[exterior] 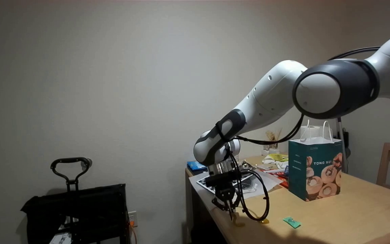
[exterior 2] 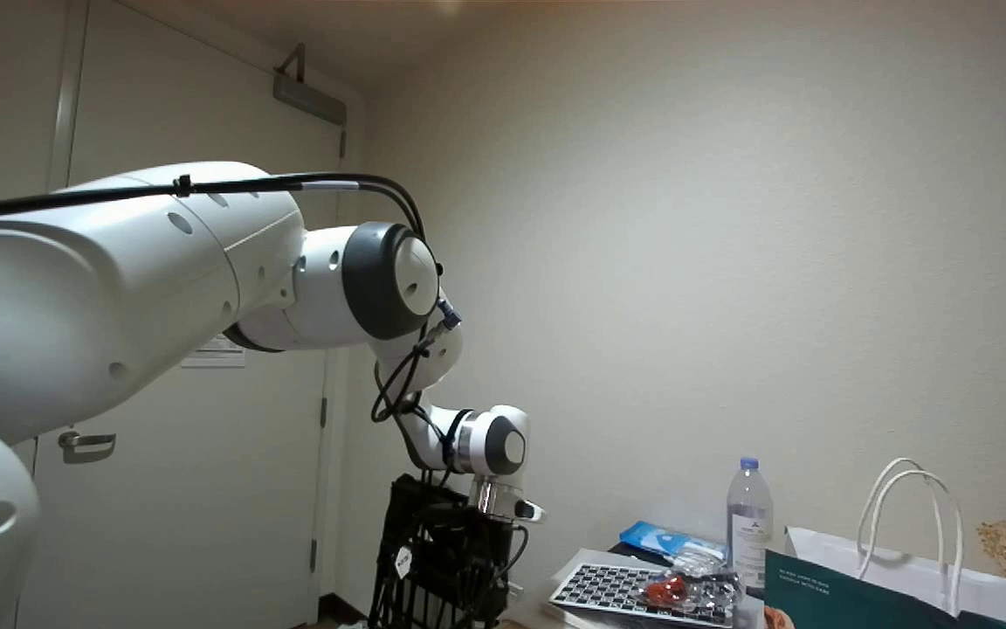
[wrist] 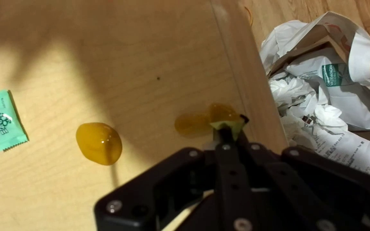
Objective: Pick up the paper from the table and throw it on the floor
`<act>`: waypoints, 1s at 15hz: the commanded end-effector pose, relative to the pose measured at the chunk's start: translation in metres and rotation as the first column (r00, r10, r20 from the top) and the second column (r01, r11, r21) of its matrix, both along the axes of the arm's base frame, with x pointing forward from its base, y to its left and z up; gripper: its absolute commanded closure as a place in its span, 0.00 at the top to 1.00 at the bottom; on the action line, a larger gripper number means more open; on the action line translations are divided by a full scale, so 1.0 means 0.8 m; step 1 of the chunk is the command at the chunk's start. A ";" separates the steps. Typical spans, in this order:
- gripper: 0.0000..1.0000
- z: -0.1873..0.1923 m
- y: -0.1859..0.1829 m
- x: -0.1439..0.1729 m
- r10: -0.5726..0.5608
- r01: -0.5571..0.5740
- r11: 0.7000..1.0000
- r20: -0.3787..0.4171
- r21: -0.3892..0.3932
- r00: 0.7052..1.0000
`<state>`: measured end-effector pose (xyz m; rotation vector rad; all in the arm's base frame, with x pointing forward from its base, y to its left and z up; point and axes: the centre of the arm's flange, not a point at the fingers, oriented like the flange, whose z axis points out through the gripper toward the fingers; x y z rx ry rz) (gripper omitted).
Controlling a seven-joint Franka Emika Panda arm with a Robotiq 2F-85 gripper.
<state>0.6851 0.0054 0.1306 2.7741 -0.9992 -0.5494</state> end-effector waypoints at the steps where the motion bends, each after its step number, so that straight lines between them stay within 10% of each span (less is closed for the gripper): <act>1: 0.04 0.013 -0.009 -0.016 -0.048 0.048 0.997 0.006 -0.068 0.999; 9: 0.03 0.022 -0.073 -0.036 -0.266 0.276 0.950 0.082 -0.148 0.960; 10: 0.27 0.023 -0.075 -0.038 -0.267 0.273 0.949 0.063 -0.154 0.962; 11: 0.29 0.023 -0.076 -0.039 -0.256 0.260 0.953 0.041 -0.157 0.966; 12: 0.11 0.009 -0.074 -0.017 -0.240 0.245 0.959 0.055 -0.142 0.969; 13: 0.41 0.008 -0.076 -0.019 -0.241 0.246 0.959 0.051 -0.143 0.969; 15: 0.54 0.006 -0.072 -0.017 -0.238 0.243 0.959 0.051 -0.145 0.970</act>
